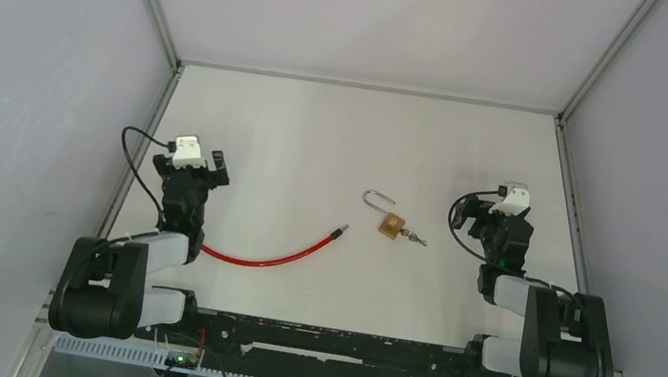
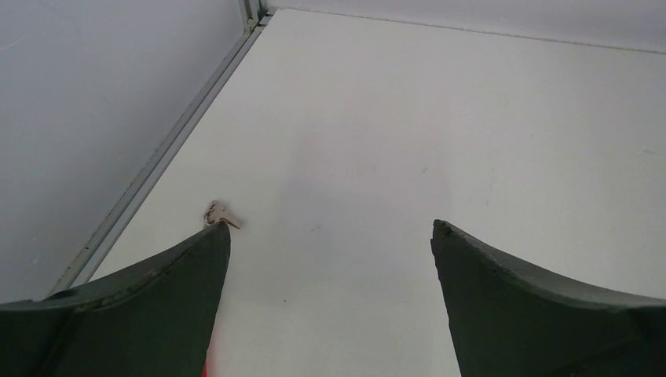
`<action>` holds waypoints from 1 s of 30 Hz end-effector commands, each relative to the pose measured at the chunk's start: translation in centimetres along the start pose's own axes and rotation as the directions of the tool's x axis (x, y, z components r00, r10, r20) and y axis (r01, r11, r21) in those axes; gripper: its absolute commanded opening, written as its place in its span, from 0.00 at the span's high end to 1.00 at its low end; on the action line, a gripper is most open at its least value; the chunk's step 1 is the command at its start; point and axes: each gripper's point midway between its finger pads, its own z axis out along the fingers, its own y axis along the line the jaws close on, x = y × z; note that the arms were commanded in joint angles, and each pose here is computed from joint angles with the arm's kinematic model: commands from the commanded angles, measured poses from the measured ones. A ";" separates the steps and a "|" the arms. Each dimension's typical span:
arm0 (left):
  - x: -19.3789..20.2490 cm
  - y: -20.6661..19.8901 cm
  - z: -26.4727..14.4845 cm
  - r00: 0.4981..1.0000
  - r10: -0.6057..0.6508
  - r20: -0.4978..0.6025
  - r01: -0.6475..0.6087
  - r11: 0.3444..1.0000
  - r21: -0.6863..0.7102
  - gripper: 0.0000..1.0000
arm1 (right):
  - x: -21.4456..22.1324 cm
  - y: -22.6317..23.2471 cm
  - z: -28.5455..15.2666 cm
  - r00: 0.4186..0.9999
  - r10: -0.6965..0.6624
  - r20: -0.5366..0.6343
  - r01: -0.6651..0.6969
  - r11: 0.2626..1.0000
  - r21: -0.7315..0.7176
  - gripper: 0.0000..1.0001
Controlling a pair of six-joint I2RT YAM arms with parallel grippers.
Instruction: Unlock with the key
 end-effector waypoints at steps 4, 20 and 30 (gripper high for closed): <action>-0.5 0.5 -0.2 0.999 -0.002 0.036 0.003 1.000 -0.015 0.00 | -3.3 -0.8 0.6 0.991 0.003 0.135 -0.009 0.999 0.043 0.01; -0.5 0.5 -0.1 0.999 -0.001 0.036 0.002 1.000 -0.015 0.00 | -3.2 -0.8 0.6 0.992 0.001 0.128 -0.008 0.999 0.053 0.01; -0.5 0.5 -0.1 0.999 -0.002 0.035 0.003 1.000 -0.015 0.00 | -3.2 -0.8 0.5 0.991 0.001 0.130 -0.008 0.999 0.051 0.01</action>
